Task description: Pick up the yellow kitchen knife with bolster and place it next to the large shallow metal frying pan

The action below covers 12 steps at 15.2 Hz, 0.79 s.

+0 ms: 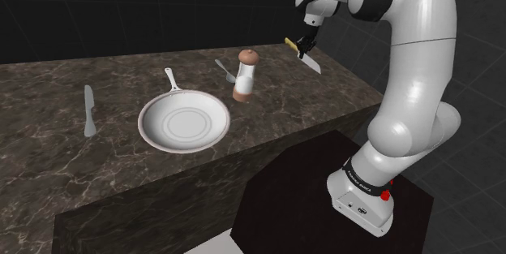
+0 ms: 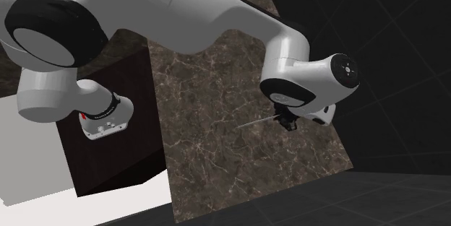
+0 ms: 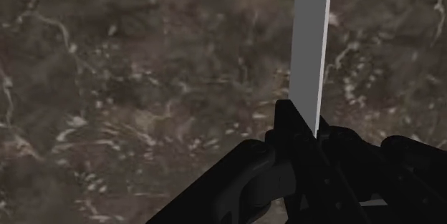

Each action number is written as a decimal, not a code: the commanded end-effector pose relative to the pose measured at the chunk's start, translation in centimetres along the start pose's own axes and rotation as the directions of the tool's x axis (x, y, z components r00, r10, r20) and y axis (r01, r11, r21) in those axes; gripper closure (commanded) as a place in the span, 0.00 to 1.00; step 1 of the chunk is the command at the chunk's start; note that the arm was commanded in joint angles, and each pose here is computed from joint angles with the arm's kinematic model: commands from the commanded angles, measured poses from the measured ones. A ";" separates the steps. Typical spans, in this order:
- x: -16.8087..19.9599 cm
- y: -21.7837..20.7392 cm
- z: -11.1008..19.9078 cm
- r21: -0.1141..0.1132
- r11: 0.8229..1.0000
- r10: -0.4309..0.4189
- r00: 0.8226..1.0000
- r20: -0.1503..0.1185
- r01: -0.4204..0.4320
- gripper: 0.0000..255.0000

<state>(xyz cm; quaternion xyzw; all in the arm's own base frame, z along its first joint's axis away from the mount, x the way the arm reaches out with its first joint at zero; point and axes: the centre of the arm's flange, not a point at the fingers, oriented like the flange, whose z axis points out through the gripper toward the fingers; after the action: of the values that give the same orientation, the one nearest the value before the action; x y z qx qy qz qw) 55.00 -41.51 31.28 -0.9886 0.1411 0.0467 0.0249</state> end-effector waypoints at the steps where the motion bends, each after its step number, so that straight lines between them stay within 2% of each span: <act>1: -0.1 0.0 -0.8 0.000 1.000 0.000 1.000 0.000 0.000 1.00; 12: -0.6 -0.2 -6.6 0.000 1.000 0.000 1.000 0.000 0.000 1.00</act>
<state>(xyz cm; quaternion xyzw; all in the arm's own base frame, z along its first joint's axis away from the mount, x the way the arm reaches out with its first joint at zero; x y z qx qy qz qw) 55.00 -41.43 37.41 -0.9886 0.1411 0.0467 0.0248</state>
